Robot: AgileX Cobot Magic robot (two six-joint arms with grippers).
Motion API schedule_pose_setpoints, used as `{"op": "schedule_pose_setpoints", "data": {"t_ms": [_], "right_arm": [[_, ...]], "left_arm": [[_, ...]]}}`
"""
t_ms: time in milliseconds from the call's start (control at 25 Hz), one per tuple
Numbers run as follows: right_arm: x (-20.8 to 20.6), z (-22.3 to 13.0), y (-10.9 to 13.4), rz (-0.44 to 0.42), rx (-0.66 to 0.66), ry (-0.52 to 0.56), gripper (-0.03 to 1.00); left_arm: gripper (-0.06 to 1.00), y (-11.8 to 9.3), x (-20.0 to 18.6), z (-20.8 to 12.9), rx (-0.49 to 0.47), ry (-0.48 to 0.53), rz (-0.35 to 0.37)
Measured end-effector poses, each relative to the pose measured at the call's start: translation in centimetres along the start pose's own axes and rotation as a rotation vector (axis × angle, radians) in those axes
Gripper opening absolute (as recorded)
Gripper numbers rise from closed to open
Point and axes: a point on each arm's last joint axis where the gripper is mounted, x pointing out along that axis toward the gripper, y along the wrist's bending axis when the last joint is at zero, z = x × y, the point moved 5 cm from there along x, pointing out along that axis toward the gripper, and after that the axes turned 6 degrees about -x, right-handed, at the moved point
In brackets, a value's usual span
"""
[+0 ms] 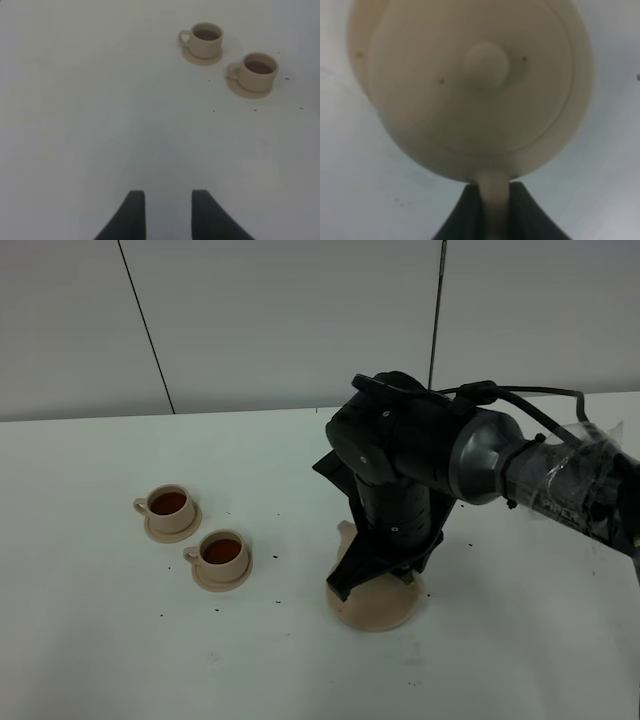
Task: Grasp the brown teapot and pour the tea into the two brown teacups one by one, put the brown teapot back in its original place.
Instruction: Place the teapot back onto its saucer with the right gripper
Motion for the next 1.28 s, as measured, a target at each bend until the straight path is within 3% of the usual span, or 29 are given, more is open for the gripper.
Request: {"op": "schedule_pose_setpoints", "data": {"t_ms": [480,680,960,1280], "right_arm": [[-2.2,-0.6,1.6,0.010,-0.029,-0.072,0.09],[-2.4,-2.1,2.1,0.027,-0.026,-0.154,0.09],[-2.3,-1.3,2.1,0.024,-0.027,-0.229,0.09],[0.7,-1.0,2.5,0.030,-0.021,-0.171,0.09]], "left_arm": [[0.30,1.0,0.0,0.1,0.033,-0.007,0.074],[0.30,1.1,-0.1,0.1,0.034,-0.007,0.076],[0.30,1.1,-0.1,0.1,0.034,-0.007,0.076],[0.30,1.1,-0.1,0.1,0.034,-0.007,0.076]]}}
